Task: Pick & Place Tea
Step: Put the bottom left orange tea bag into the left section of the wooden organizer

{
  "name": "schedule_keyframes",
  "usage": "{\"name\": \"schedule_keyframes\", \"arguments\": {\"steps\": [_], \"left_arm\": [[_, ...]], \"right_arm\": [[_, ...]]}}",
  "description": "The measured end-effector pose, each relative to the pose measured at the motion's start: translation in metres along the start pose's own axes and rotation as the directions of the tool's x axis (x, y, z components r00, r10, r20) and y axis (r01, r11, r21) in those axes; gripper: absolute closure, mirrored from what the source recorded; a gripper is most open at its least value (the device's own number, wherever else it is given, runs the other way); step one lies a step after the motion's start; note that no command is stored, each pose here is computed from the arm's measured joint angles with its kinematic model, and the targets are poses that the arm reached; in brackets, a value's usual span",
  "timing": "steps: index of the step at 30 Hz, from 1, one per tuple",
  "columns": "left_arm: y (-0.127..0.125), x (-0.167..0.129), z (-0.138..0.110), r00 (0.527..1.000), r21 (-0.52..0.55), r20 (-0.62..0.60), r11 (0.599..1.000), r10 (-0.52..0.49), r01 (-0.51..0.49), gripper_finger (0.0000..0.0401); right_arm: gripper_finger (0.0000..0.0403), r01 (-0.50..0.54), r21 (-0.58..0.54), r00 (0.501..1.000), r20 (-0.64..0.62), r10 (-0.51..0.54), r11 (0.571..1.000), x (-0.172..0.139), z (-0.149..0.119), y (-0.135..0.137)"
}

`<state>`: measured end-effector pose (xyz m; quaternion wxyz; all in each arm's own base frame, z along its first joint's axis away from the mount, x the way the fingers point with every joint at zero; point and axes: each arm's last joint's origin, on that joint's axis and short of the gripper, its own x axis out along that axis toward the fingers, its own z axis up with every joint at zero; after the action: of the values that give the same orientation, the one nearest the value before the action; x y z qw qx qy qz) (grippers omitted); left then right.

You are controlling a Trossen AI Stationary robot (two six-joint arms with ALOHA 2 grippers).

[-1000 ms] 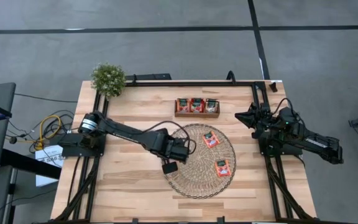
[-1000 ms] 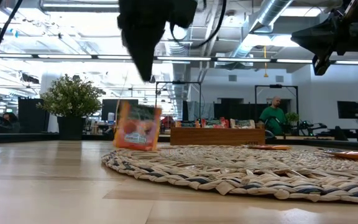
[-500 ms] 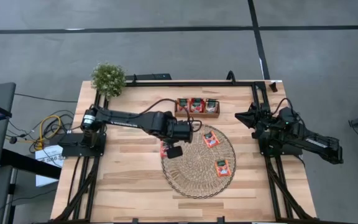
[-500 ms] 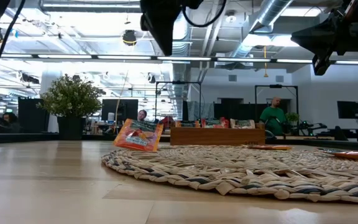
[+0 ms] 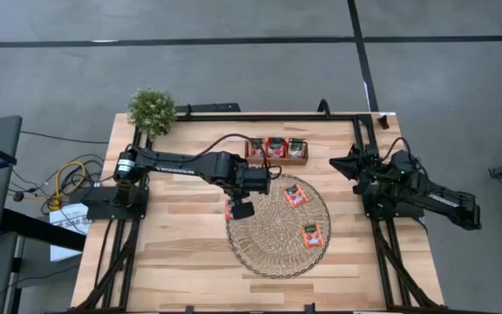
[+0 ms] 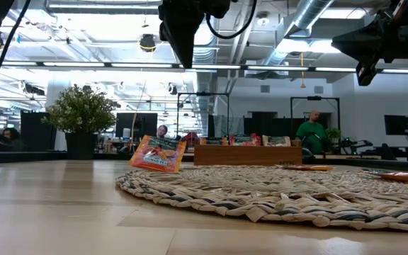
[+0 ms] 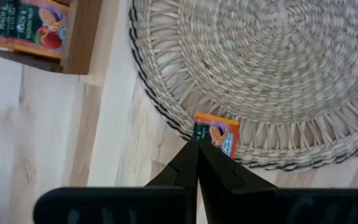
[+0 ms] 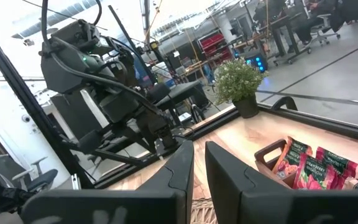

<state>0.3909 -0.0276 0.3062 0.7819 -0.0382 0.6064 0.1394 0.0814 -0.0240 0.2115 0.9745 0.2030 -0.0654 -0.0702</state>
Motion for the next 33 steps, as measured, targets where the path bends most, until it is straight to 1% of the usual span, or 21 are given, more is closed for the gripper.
{"name": "schedule_keyframes", "arguments": {"steps": [3, 5, 8, 11, 15, 17, 18, 20, 22, 27, 30, 33], "left_arm": [[0.0, 0.0, 0.0, 1.0, 0.037, -0.006, 0.999, -0.014, 0.015, 0.0401], [0.0, 0.0, 0.0, 1.0, 0.042, -0.006, 0.999, -0.013, 0.013, 0.0399], [0.001, 0.0, -0.001, 1.0, 0.067, -0.019, 0.998, -0.008, 0.01, 0.0381], [0.001, 0.0, -0.002, 1.0, 0.103, -0.027, 0.995, -0.006, 0.009, 0.0346], [0.005, 0.001, -0.002, 0.999, 0.155, -0.039, 0.988, -0.011, 0.017, 0.0284], [0.009, 0.002, -0.001, 0.999, 0.156, -0.05, 0.988, -0.013, 0.021, 0.0255], [0.013, 0.002, 0.0, 0.998, 0.145, -0.056, 0.989, -0.031, 0.039, 0.0243], [0.02, 0.004, 0.002, 0.99, 0.146, -0.082, 0.982, -0.112, 0.123, 0.0229], [0.029, 0.006, 0.004, 0.979, 0.155, -0.099, 0.969, -0.18, 0.194, 0.0224], [0.056, 0.015, 0.007, 0.967, 0.105, -0.12, 0.965, -0.226, 0.239, 0.0228], [0.068, 0.027, 0.005, 0.942, 0.05, -0.164, 0.951, -0.294, 0.306, 0.0231], [0.072, 0.047, -0.002, 0.924, 0.036, -0.211, 0.942, -0.318, 0.333, 0.0231]], "right_arm": [[0.0369, 0.0, 0.0, 1.0, 0.0, 0.0, 1.0, 0.0, 0.0, 0.0], [0.0369, 0.0, 0.0, 1.0, 0.0, 0.0, 1.0, 0.0, 0.0, 0.0], [0.0369, 0.0, 0.0, 1.0, 0.0, 0.0, 1.0, 0.0, 0.0, 0.0], [0.0369, 0.0, 0.0, 1.0, 0.0, 0.0, 1.0, 0.0, 0.0, 0.0], [0.0369, 0.0, 0.0, 1.0, 0.0, 0.0, 1.0, 0.0, 0.0, 0.0], [0.0369, 0.001, 0.0, 1.0, 0.0, -0.001, 1.0, 0.0, 0.0, 0.0], [0.0369, 0.0, 0.0, 1.0, 0.0, 0.0, 1.0, 0.0, 0.0, 0.0], [0.0369, 0.001, 0.0, 1.0, 0.0, -0.001, 1.0, 0.0, 0.0, 0.0], [0.0369, 0.001, 0.0, 1.0, 0.0, -0.001, 1.0, 0.0, 0.0, 0.0], [0.0369, 0.0, 0.0, 1.0, 0.0, 0.0, 1.0, 0.0, 0.0, 0.0], [0.0369, 0.0, 0.0, 1.0, 0.0, 0.0, 1.0, 0.0, 0.0, 0.0], [0.0369, -0.001, 0.0, 1.0, 0.0, 0.001, 1.0, 0.0, 0.0, 0.0]]}}
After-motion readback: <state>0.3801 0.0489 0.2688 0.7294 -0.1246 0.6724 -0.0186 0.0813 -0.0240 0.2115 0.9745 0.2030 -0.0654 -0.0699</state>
